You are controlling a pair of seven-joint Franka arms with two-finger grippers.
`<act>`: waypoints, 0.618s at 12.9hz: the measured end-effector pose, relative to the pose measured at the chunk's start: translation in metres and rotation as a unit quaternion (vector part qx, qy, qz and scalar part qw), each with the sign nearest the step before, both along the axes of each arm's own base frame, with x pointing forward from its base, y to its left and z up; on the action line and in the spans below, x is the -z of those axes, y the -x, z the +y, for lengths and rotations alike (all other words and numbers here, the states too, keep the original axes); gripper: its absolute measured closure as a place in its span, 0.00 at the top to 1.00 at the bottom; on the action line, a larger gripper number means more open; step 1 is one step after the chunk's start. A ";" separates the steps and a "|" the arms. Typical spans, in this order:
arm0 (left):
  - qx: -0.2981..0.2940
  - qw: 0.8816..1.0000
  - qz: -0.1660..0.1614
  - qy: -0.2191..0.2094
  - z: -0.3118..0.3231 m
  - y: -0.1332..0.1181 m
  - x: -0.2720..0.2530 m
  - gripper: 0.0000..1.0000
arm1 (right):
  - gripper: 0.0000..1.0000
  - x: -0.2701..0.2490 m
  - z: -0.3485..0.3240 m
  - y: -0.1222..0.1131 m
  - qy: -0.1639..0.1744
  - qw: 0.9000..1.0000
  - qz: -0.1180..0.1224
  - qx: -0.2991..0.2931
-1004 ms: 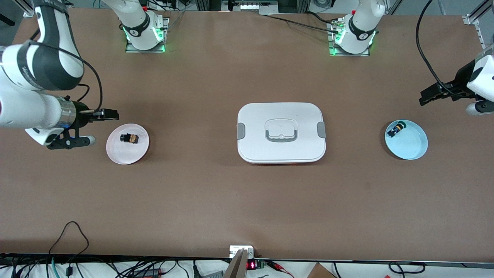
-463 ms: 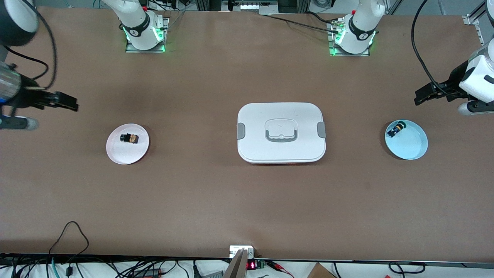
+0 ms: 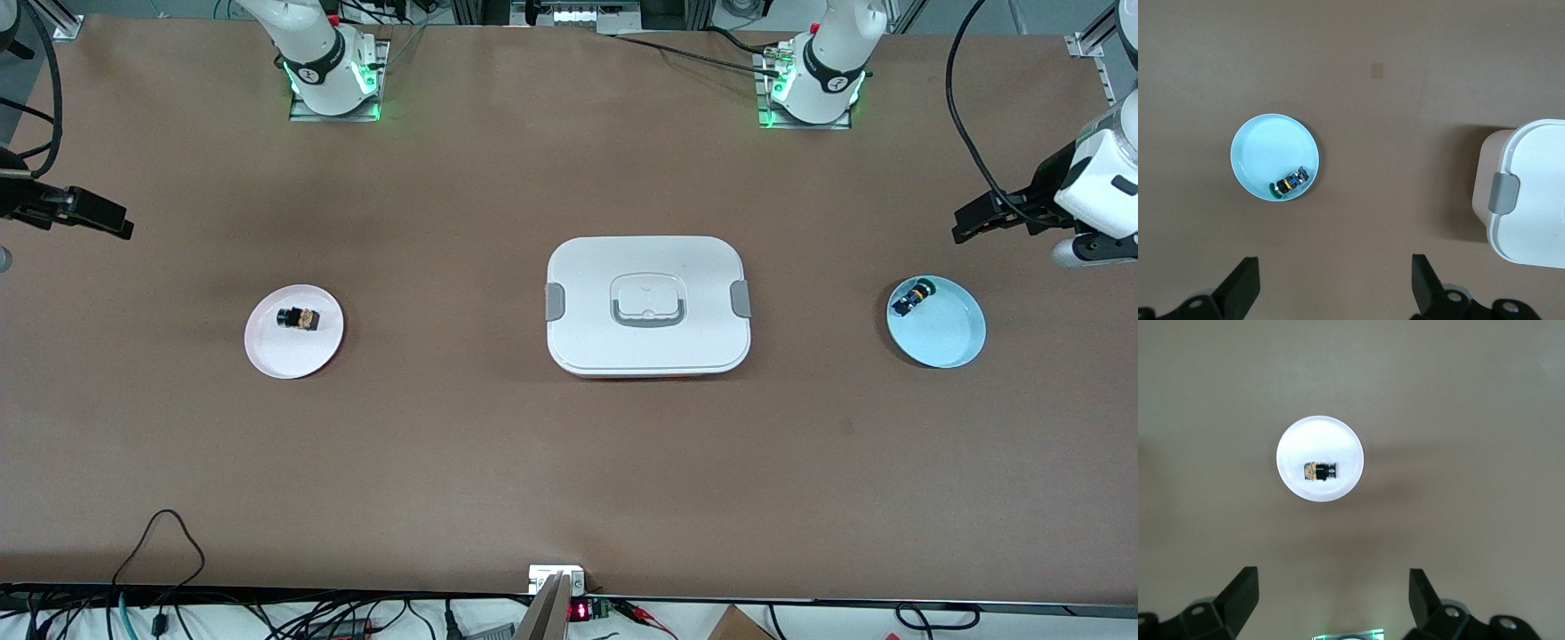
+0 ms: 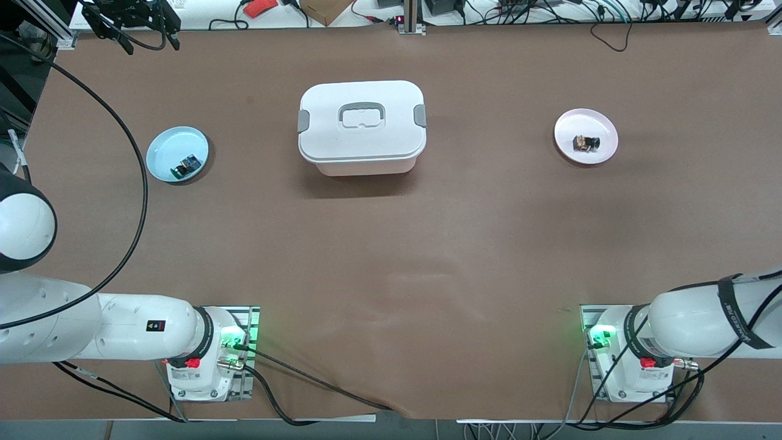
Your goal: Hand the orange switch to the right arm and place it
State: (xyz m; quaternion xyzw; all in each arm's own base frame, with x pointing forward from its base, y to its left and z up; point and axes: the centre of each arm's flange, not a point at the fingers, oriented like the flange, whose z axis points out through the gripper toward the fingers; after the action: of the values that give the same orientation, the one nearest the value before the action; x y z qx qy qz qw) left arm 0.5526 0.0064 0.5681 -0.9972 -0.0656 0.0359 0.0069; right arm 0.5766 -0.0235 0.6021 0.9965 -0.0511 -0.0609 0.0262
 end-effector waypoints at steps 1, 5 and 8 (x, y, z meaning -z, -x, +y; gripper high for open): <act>-0.001 1.000 0.001 0.000 0.001 -0.001 0.001 1.00 | 1.00 0.003 -0.001 0.006 -0.002 1.000 0.000 -0.013; -0.001 1.000 -0.004 0.000 0.001 -0.002 -0.004 1.00 | 1.00 -0.003 -0.007 0.027 -0.005 0.999 -0.007 -0.044; 0.000 1.000 -0.006 0.000 0.001 -0.002 -0.005 1.00 | 1.00 -0.013 -0.007 0.032 -0.004 0.999 -0.016 -0.039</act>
State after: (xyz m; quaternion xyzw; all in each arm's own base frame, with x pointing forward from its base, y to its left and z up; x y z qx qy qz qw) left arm 0.5548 0.0070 0.5731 -0.9973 -0.0660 0.0303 0.0066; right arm 0.5445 -0.0300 0.6151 0.9987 -0.0119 -0.0442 0.0240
